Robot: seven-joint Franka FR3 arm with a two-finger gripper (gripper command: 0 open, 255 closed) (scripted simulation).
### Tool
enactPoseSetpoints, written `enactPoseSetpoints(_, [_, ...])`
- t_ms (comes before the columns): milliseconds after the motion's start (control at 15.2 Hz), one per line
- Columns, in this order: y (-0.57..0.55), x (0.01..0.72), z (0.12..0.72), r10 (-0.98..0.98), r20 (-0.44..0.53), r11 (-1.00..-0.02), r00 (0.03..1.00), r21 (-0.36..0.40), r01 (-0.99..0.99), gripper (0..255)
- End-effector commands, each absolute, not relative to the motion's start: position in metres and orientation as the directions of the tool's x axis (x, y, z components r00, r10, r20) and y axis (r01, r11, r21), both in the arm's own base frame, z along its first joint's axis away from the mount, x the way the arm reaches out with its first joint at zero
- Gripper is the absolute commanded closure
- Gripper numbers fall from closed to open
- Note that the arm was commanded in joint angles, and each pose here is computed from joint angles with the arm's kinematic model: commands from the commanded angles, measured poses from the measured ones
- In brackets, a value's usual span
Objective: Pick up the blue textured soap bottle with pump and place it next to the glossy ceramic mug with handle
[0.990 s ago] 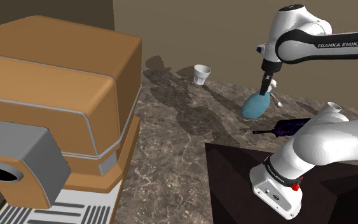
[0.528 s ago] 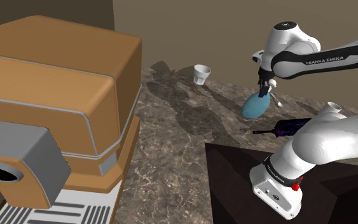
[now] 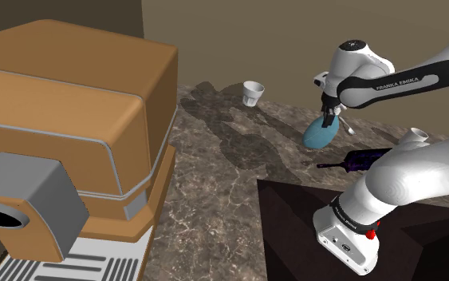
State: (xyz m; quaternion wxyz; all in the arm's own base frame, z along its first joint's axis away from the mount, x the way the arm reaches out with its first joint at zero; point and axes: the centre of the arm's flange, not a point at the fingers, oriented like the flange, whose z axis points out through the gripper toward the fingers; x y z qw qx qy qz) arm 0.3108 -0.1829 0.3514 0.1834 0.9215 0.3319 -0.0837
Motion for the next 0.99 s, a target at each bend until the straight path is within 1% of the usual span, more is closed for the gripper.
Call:
enactPoseSetpoints(0, [-0.1837, 0.3105, 0.3497, 0.581, -0.276, -0.712, 0.766, 0.283, 0.642, 0])
enactPoseSetpoints(330, [-0.1837, 0.3105, 0.3497, 0.581, -0.276, -0.712, 0.766, 0.283, 0.642, 0])
enactPoseSetpoints(396, [-0.1837, 0.3105, 0.3497, 0.581, -0.276, -0.712, 0.766, 0.283, 0.642, 255])
enactPoseSetpoints(924, [-0.1835, 0.3106, 0.3497, 0.581, -0.276, -0.712, 0.766, 0.283, 0.642, 255])
